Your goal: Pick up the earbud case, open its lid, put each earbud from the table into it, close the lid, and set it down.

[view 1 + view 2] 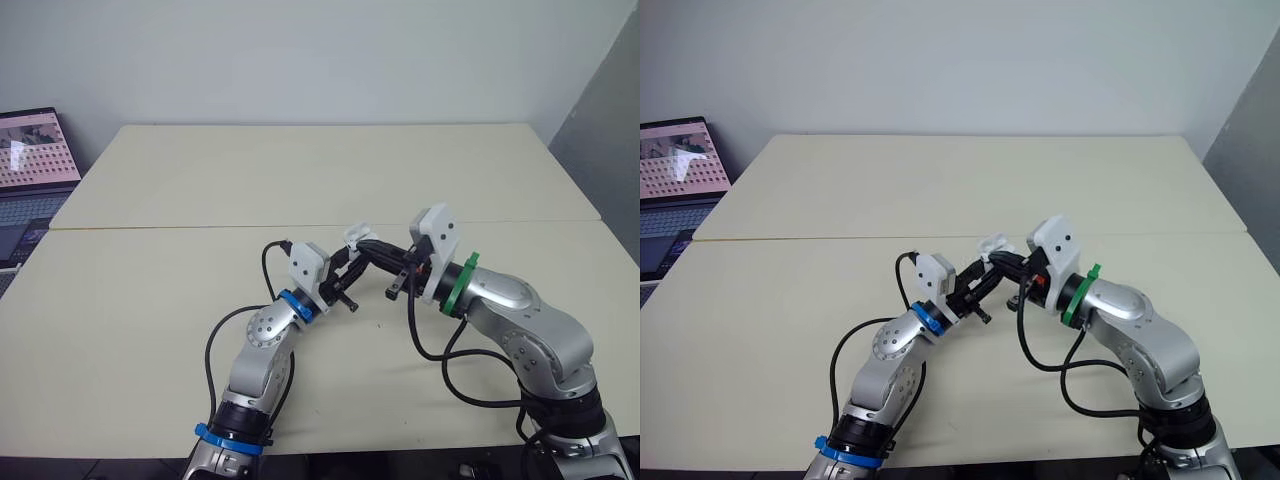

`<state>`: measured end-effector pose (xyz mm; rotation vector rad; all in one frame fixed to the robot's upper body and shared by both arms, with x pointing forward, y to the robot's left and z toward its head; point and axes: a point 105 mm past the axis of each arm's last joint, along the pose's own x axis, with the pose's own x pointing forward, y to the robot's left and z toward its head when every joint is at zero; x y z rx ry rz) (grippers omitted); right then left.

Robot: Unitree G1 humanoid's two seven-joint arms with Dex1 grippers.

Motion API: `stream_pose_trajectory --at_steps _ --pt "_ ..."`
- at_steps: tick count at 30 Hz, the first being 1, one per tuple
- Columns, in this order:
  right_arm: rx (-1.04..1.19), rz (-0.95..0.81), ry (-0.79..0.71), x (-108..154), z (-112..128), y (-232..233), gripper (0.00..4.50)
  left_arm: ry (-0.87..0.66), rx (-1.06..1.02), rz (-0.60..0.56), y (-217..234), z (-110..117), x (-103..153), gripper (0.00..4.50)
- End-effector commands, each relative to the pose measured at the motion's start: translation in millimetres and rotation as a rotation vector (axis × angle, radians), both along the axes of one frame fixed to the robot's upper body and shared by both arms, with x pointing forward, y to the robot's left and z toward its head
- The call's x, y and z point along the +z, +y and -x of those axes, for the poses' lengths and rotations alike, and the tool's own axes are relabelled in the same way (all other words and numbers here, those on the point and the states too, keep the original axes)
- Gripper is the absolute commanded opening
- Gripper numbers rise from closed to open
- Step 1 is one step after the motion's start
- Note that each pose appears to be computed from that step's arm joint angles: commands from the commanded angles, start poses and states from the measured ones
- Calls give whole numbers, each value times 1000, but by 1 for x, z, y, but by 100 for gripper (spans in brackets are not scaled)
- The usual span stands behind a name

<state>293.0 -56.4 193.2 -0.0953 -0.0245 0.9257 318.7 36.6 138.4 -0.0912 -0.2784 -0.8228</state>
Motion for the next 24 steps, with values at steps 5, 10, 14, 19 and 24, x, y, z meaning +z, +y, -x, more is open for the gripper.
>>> stream_pose_trajectory --at_steps 5,10,14,19,24 --pt "27 -46 -65 18 4 1 3 -60 -22 23 -5 6 16 75" --pt "90 -22 -35 11 14 8 3 -61 -24 24 -6 6 16 75" --pt "83 -2 -20 5 13 10 3 -63 -27 25 -7 6 17 75" --pt "82 6 -8 0 12 13 3 -65 -29 26 -7 7 18 75" --pt "52 3 0 -2 8 11 3 -65 -32 27 -7 7 18 75"
